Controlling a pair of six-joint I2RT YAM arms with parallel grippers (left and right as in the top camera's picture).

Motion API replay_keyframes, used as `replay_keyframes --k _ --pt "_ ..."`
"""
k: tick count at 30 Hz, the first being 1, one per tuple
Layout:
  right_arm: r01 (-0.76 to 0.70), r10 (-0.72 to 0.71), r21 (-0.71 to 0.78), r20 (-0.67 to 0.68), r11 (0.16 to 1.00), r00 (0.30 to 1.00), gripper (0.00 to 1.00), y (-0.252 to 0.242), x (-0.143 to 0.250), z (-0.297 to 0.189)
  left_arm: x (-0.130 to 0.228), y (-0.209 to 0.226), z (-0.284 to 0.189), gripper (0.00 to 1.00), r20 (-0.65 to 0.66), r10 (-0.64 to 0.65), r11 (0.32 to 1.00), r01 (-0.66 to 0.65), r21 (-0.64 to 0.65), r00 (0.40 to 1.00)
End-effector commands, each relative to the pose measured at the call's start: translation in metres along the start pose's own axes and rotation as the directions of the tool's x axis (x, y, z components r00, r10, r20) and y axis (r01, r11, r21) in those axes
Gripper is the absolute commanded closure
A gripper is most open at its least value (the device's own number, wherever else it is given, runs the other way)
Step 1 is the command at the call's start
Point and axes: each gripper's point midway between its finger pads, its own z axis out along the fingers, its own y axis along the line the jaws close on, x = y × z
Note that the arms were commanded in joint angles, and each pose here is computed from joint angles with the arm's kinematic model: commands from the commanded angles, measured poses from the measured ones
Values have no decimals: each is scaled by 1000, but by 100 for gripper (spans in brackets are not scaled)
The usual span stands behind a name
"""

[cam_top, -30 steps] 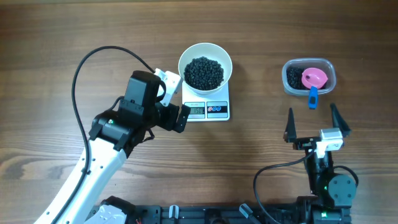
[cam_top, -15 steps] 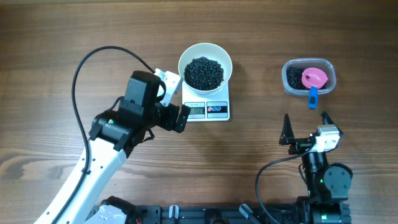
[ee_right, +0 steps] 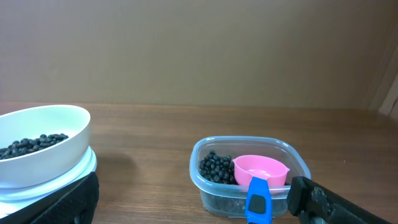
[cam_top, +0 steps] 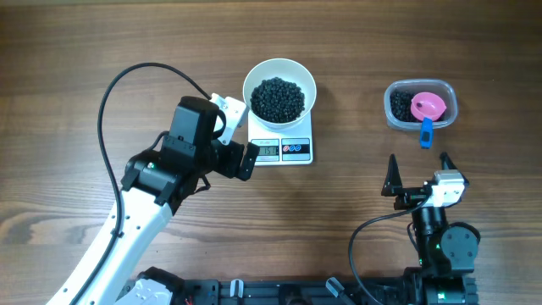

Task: Scoop item into bowl and weigh 150g on scale

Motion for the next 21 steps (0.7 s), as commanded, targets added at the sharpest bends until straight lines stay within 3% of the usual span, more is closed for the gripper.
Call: replay_keyframes --k 1,21 --pt "14 -14 -5 11 1000 1000 0 1 -2 -1 0 2 0 0 1 -9 1000 9 -5 1000" --pt "14 -14 -8 13 1000 1000 0 2 -3 -1 0 2 0 0 1 -9 1000 9 -5 1000"
